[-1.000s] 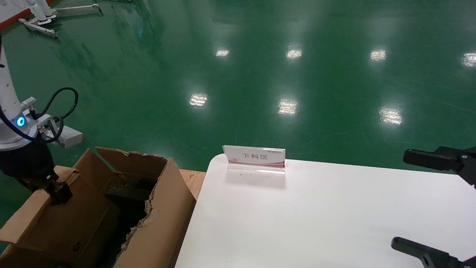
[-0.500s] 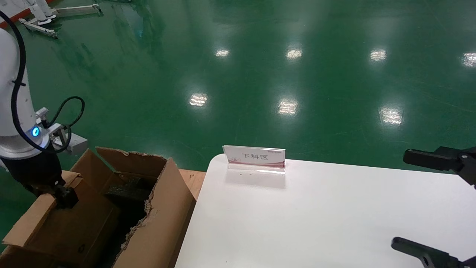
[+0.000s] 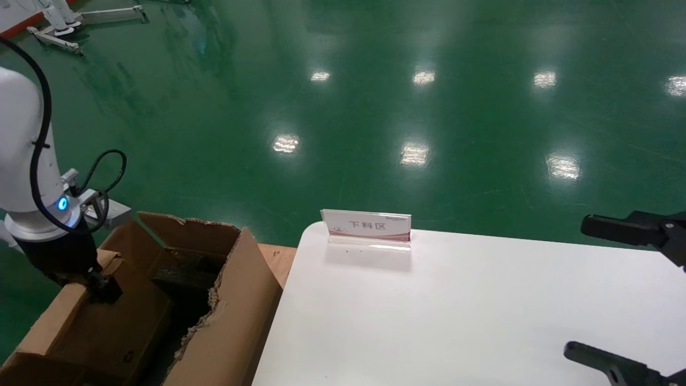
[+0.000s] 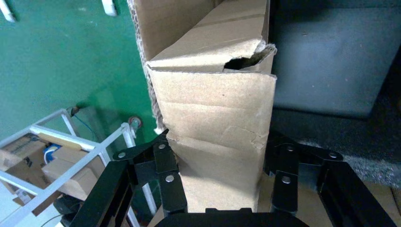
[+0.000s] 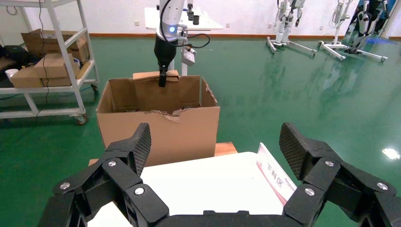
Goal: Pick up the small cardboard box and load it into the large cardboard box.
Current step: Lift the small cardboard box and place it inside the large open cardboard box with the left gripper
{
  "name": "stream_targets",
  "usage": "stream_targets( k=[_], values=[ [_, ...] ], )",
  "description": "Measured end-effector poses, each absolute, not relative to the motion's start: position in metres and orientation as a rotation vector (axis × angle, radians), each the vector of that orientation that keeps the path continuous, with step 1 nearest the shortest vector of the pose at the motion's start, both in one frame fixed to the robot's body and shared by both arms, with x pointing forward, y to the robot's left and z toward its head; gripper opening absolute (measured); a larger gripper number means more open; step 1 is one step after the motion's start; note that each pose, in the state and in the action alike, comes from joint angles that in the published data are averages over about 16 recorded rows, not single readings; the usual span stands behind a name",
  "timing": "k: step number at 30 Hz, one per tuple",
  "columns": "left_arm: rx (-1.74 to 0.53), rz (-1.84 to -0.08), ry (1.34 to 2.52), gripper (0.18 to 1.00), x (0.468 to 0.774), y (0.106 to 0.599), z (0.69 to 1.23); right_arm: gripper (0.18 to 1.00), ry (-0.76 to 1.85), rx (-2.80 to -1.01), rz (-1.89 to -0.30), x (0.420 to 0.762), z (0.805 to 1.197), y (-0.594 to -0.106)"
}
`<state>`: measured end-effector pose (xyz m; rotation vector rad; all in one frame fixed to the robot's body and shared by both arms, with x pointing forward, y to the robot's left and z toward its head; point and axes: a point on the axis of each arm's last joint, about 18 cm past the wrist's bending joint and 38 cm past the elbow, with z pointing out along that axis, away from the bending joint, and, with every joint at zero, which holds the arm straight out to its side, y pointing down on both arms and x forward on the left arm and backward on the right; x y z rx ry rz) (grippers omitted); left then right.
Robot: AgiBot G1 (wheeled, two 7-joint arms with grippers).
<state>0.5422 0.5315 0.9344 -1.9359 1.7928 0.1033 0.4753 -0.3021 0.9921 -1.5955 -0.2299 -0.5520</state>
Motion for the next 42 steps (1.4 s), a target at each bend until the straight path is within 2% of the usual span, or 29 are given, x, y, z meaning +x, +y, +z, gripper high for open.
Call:
stream_targets(
  k=[29,42],
  values=[
    [-1.915,0.127,1.788,0.229,0.55,0.537,0.914,0.995,-0.229,-1.595,-0.552,0.475,0.992,-0.302],
    [-1.915,0.127,1.788,0.326,0.55,0.537,0.914,0.995,-0.229,-1.595,-0.552,0.475,0.992,-0.302]
  ],
)
